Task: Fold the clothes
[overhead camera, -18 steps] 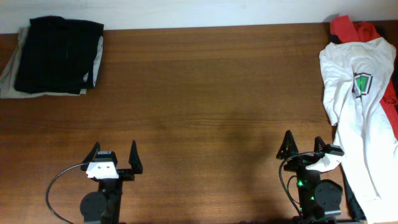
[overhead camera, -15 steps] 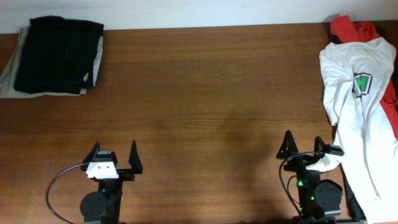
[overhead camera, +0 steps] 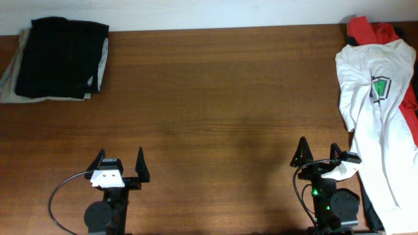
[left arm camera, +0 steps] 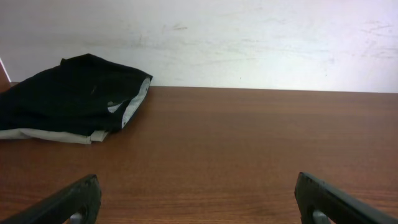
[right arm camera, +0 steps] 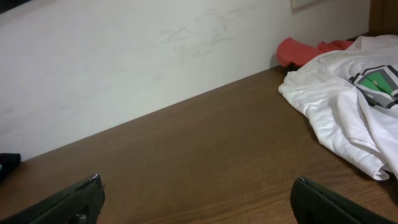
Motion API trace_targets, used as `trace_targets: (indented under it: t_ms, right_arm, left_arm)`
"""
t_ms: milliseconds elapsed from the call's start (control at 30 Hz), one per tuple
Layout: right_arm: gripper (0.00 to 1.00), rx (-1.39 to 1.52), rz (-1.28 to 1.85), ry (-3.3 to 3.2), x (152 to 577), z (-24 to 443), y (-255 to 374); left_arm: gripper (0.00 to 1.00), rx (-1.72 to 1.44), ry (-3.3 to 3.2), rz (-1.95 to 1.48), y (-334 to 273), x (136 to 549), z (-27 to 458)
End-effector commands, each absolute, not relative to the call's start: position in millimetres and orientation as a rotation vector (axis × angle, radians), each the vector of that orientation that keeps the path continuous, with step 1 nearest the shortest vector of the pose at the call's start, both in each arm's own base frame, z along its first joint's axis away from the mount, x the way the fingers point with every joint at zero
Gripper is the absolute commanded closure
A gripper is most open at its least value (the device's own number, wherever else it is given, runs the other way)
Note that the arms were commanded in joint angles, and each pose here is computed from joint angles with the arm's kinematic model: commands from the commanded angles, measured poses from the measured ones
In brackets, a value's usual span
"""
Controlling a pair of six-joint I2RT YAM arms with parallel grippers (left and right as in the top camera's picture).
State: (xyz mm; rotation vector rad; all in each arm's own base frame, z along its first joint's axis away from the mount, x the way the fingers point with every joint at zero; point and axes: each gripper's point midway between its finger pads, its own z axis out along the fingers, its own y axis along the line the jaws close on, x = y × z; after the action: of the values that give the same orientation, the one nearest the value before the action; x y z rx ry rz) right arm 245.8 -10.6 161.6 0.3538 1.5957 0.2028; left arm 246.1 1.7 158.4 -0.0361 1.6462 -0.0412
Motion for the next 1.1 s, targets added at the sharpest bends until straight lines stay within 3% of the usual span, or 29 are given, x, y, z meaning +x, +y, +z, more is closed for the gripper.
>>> trace_targets:
  t_ms: [0, 533, 600, 633, 667, 767, 867, 967, 1067]
  right_arm:
    - [0.01, 0.349, 0.201, 1.605, 245.7, 158.4, -9.6]
    - [0.01, 0.349, 0.201, 1.604, 245.6, 158.4, -9.7]
    - [0.01, 0.349, 0.411, 1.583, 246.5, 166.4, 12.9]
    - [0.01, 0.280, 0.814, 1.663, 235.1, 161.9, 66.1]
    - [0.01, 0.183, 1.000, 1.694, 221.8, 165.6, 93.9]
    - [0.01, 0.182, 1.062, 1.609, 220.5, 188.0, 95.7]
    - [0.02, 0.094, 0.987, 1.422, 216.3, 238.1, 88.2]
    - [0.01, 0.022, 0.721, 1.338, 219.1, 293.1, 69.6]
    - [0.01, 0.101, 0.342, 1.484, 269.8, 337.3, 30.3]
  left_arm:
    - [0.01, -0.028, 1.648, -0.023, 2.7, 245.9, 156.5]
    - [0.01, -0.028, 1.648, -0.023, 2.7, 245.9, 156.5]
    - [0.01, -0.028, 1.648, -0.023, 2.7, 245.9, 156.5]
    - [0.01, -0.028, 1.648, -0.023, 2.7, 245.9, 156.5]
    - [0.01, -0.028, 1.648, -0.023, 2.7, 245.9, 156.7]
    - [0.01, -0.028, 1.648, -0.023, 2.7, 245.9, 156.5]
    - [0.01, -0.028, 1.648, -0.023, 2.7, 245.9, 156.5]
    - [0.01, -0.028, 1.648, -0.023, 2.7, 245.9, 156.5]
    - [0.01, -0.028, 1.648, -0.023, 2.7, 245.9, 156.7]
